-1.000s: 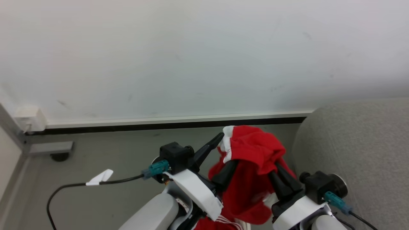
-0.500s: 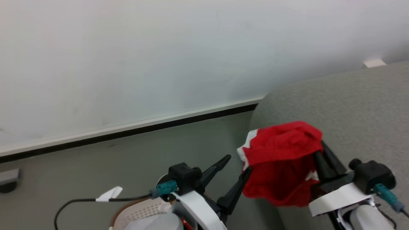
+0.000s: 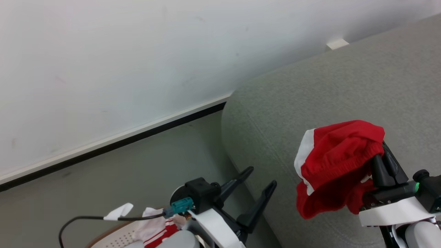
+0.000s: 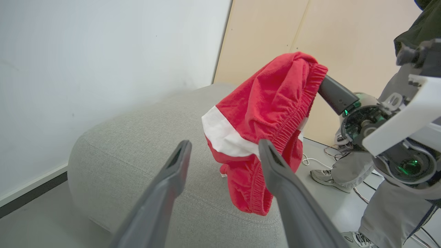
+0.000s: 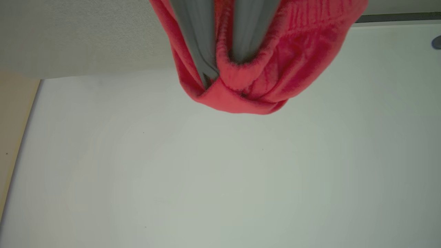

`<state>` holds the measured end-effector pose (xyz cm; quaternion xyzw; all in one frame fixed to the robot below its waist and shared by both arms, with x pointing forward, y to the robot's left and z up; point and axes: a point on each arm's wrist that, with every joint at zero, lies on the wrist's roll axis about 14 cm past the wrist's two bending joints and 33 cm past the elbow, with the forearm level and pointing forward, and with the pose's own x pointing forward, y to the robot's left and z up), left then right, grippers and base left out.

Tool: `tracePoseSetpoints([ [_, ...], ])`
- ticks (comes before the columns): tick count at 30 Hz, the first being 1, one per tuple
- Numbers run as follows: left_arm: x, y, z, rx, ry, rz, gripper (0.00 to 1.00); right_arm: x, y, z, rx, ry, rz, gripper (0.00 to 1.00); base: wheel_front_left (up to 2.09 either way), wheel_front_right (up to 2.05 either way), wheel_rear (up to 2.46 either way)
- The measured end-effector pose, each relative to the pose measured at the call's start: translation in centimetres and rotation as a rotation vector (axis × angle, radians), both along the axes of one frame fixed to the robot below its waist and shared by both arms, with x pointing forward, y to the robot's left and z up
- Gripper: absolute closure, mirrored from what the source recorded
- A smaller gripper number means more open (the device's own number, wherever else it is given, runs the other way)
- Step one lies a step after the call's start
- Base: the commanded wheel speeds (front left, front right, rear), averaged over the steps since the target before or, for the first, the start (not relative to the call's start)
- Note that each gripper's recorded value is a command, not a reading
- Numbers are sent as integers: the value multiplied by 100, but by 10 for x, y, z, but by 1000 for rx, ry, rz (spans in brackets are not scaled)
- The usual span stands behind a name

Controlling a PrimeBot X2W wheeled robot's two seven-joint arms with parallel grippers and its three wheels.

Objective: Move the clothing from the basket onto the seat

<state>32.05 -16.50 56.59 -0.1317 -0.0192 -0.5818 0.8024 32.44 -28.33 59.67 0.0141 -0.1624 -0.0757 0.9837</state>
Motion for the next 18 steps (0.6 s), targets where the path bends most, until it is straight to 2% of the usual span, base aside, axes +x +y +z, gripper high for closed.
tracePoseSetpoints([
  [9,2,-13,3,-13,-38,-31,0,-17,-12,-7,4,18,-57,100,0,0,0],
  [18,15,-5,0,-10,-46,2,0,1,-2,-8,-13,35,-12,100,0,0,0],
])
